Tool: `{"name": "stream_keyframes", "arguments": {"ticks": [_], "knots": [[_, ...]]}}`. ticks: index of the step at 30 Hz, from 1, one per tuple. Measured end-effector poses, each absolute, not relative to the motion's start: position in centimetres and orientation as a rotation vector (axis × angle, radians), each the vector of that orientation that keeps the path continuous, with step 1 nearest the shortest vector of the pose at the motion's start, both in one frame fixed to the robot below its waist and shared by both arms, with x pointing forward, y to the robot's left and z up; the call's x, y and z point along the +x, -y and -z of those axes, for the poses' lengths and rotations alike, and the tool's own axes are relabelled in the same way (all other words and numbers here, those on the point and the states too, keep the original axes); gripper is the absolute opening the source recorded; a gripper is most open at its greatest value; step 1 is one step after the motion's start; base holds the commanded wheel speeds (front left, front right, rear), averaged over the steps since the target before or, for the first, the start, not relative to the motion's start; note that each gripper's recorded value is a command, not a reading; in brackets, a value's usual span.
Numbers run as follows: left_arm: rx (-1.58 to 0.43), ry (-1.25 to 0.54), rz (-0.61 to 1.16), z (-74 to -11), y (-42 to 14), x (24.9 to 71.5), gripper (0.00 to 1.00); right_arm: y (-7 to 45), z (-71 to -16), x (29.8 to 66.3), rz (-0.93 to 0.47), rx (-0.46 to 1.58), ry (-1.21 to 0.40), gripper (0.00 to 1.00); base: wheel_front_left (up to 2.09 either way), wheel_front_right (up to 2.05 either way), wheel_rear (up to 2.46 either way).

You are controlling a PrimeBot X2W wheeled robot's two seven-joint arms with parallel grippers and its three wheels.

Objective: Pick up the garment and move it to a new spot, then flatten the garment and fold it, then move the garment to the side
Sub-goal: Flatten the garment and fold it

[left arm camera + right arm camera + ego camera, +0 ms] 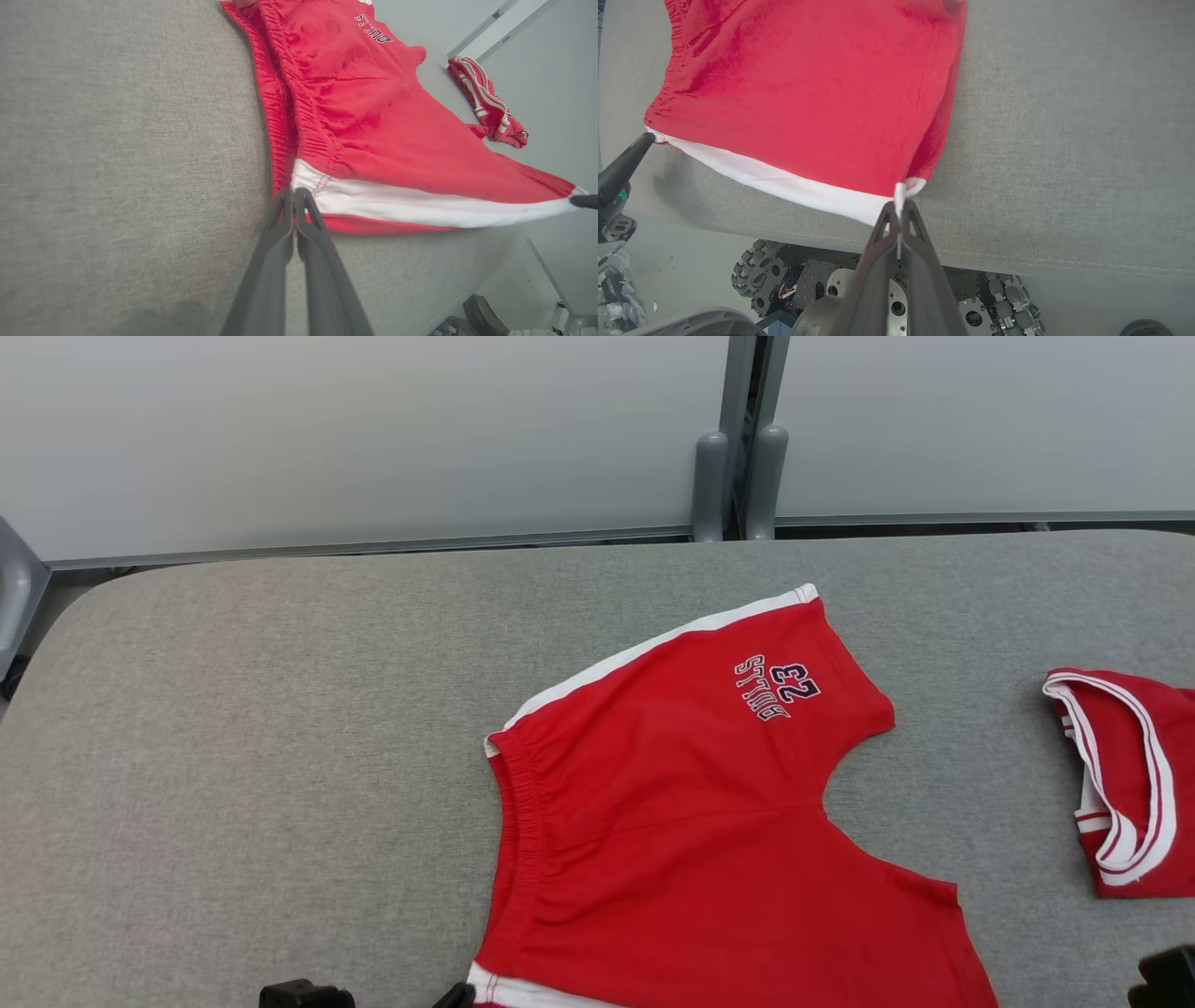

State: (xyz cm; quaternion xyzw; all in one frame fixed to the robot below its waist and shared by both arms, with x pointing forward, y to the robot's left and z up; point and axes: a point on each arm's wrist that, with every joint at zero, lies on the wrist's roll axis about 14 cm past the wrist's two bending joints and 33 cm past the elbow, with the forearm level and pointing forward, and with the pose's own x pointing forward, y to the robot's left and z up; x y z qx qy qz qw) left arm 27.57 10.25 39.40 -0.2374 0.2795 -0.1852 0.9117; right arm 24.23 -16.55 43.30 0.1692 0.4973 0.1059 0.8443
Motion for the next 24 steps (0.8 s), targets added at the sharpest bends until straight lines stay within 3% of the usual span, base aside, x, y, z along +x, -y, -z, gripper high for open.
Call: {"name": "stream_keyframes", "arguments": {"ticks": [16,24], "knots": [[-0.486,-0.28,0.37,-46.2,-8.9,34.4,0.0,13.0,-49.2,38.2,-0.445,0.131,-0.641,0.0,0.0,0.0,0.0],[-0.488,-0.306,0.244,-45.1,-9.9,37.9,0.0,10.7,-48.7,45.0,-0.48,0.018,-0.566,0.0,0.0,0.0,0.0]]}}
